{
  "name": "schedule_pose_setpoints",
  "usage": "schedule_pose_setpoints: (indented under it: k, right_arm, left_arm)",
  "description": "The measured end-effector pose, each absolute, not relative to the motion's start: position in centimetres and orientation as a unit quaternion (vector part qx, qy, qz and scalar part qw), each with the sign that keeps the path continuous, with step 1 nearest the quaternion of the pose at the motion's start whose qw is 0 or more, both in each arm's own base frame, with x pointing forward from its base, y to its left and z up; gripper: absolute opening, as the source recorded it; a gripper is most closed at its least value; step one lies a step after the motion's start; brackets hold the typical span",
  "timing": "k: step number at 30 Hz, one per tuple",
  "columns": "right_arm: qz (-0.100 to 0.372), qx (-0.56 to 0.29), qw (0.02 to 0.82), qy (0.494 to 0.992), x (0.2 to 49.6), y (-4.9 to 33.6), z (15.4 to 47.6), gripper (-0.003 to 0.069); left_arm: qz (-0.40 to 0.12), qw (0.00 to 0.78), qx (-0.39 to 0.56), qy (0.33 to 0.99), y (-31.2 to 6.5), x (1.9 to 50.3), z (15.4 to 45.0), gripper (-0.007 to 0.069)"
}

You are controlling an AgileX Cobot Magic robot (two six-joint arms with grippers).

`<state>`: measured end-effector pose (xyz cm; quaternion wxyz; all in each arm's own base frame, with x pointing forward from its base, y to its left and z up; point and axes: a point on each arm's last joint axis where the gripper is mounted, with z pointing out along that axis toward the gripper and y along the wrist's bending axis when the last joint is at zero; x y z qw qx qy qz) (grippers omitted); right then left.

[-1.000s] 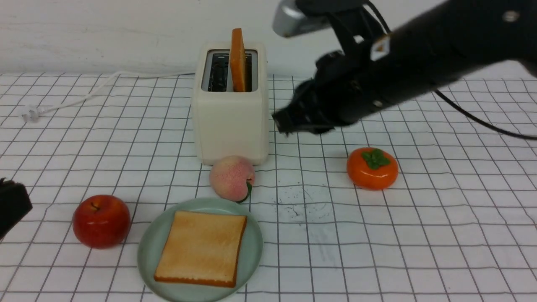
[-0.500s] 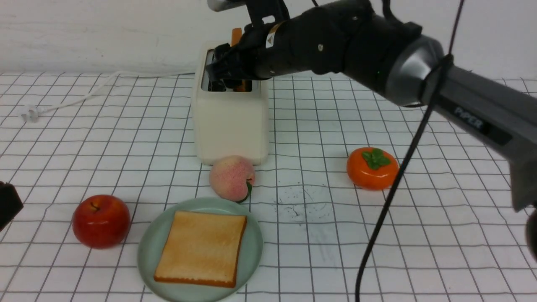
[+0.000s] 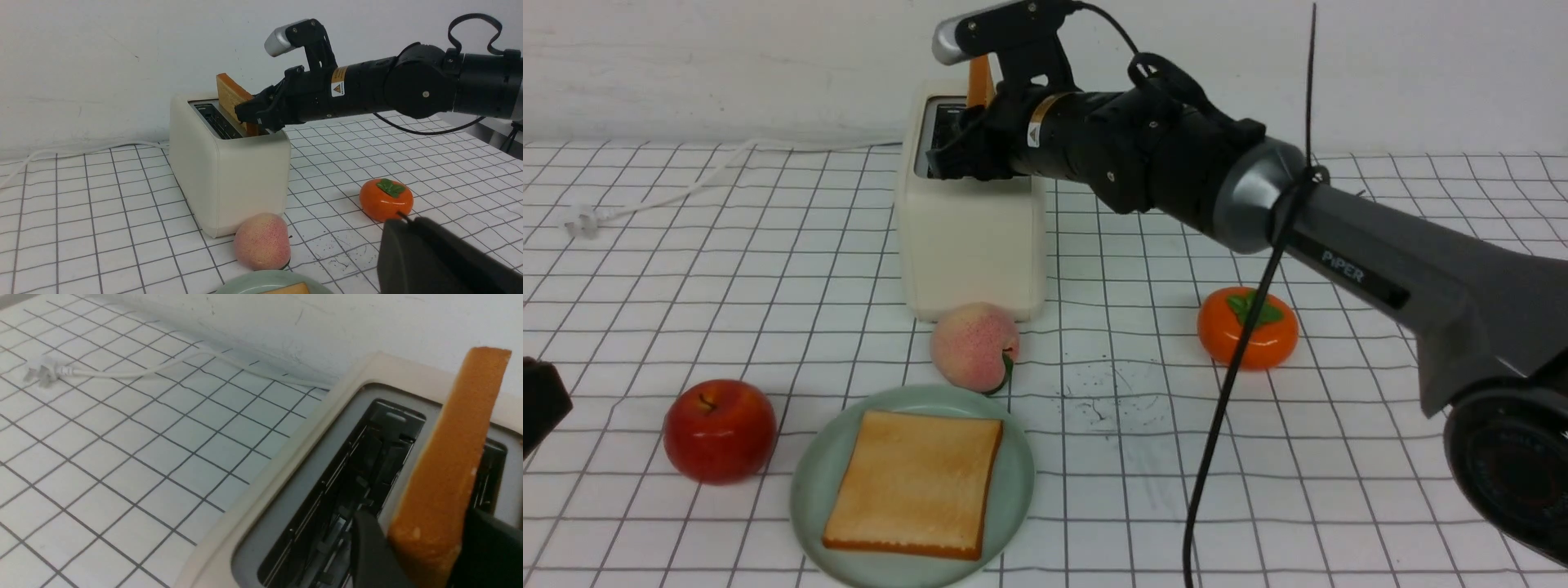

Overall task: Take toasted bread from bread machine on white checkered table place on plate.
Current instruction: 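Grasp the toast slice in the toaster and pull it up out of the slot with the right gripper, then place the held slice of bread on top of the slice on the plate with the right gripper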

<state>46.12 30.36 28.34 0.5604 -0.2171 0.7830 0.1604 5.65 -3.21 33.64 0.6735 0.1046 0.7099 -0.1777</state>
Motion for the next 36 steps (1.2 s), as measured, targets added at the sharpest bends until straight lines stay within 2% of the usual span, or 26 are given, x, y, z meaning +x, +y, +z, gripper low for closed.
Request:
schedule_pose_setpoints:
  k: [6,17,22,23,26,28,30,33,36]
  right_arm:
    - [0.155,-0.223,0.564,0.780,46.2,30.4,28.3,0.0129]
    - [0.161,-0.221,0.581,0.766,46.1,30.3,29.1,0.0123]
    - [0.171,-0.216,0.608,0.745,44.9,29.8,32.9,0.0122]
    - [0.179,-0.212,0.627,0.728,43.8,29.3,35.8,0.0122]
    - [0.193,-0.209,0.652,0.703,40.9,28.6,41.0,0.0117]
    - [0.195,-0.211,0.652,0.702,39.5,28.3,42.8,0.0116]
    - [0.179,-0.236,0.622,0.725,36.0,27.7,45.5,0.0116]
    - [0.160,-0.292,0.575,0.747,32.5,27.1,46.9,0.0116]
    - [0.170,-0.338,0.525,0.763,30.6,26.8,46.4,0.0116]
  left_arm:
    - [-0.178,0.673,0.105,0.710,-3.2,5.6,33.6,-0.0013]
    - [-0.178,0.673,0.105,0.710,-3.2,5.6,33.6,-0.0013]
    - [-0.178,0.673,0.104,0.710,-3.2,5.6,33.6,-0.0013]
    - [-0.178,0.673,0.104,0.710,-3.2,5.6,33.6,-0.0013]
    - [-0.178,0.673,0.104,0.710,-3.2,5.6,33.6,-0.0013]
    - [-0.178,0.673,0.104,0.710,-3.2,5.6,33.6,-0.0013]
    - [-0.178,0.673,0.104,0.710,-3.2,5.6,33.6,-0.0013]
    - [-0.178,0.673,0.104,0.710,-3.2,5.6,33.6,-0.0013]
    - [-0.178,0.673,0.104,0.710,-3.2,5.6,33.6,-0.0013]
